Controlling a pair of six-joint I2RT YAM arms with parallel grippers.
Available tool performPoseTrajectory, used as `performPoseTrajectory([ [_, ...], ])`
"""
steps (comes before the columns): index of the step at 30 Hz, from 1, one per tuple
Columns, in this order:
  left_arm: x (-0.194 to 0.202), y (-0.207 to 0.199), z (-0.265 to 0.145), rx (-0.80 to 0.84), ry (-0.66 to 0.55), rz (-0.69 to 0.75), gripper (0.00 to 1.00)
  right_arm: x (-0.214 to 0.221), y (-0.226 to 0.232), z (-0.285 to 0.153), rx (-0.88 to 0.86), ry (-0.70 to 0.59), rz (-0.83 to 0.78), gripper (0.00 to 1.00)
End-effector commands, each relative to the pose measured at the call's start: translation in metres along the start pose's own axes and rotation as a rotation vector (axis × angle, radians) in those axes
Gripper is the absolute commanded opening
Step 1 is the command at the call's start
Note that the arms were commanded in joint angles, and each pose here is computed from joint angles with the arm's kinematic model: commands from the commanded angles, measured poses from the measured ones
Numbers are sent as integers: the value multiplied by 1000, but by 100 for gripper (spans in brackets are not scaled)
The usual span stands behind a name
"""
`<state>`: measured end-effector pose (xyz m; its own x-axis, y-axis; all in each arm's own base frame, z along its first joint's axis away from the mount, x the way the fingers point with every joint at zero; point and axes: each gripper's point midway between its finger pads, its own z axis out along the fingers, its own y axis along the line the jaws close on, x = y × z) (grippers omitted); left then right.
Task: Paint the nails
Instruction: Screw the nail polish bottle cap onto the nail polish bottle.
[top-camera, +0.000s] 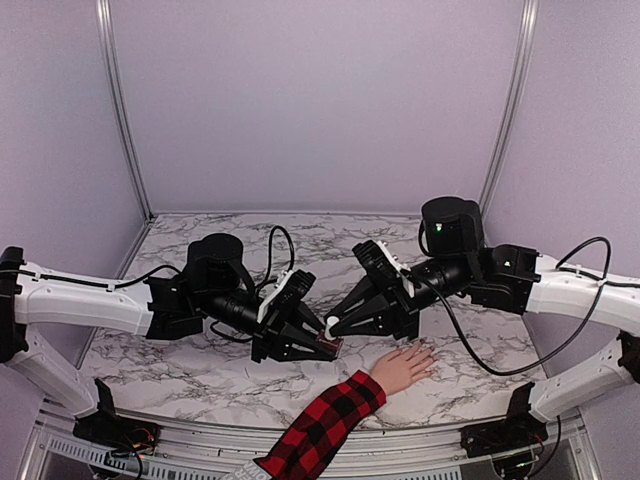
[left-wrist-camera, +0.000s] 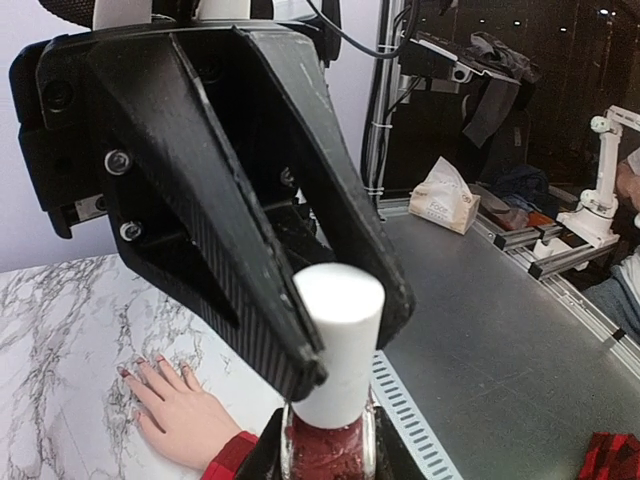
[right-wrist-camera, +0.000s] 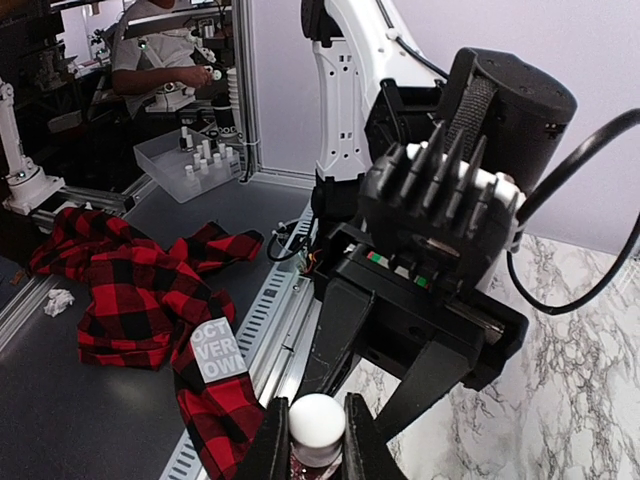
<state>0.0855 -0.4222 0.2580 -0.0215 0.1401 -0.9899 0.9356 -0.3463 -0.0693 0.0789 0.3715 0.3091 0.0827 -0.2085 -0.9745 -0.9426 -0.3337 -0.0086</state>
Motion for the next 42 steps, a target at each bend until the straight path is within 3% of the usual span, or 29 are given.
performPoseTrajectory([
  [1, -30, 37, -18, -248, -62, 74, 0, 3, -9, 4, 49, 29, 29, 2],
  [16, -52, 99, -56, -665, -163, 57, 0, 22, -88, -9, 448, 103, 138, 2],
  [29, -38, 157, -89, -1029, -213, -47, 0, 61, -151, -22, 767, 165, 298, 1],
  [35, -33, 164, -88, -1045, -223, -75, 0, 58, -157, -25, 803, 130, 329, 6],
  [40, -31, 145, -63, -860, -182, -28, 0, 42, -149, -32, 776, 83, 285, 27],
  [42, -27, 134, -51, -770, -153, -17, 0, 39, -146, -38, 785, 76, 272, 32],
])
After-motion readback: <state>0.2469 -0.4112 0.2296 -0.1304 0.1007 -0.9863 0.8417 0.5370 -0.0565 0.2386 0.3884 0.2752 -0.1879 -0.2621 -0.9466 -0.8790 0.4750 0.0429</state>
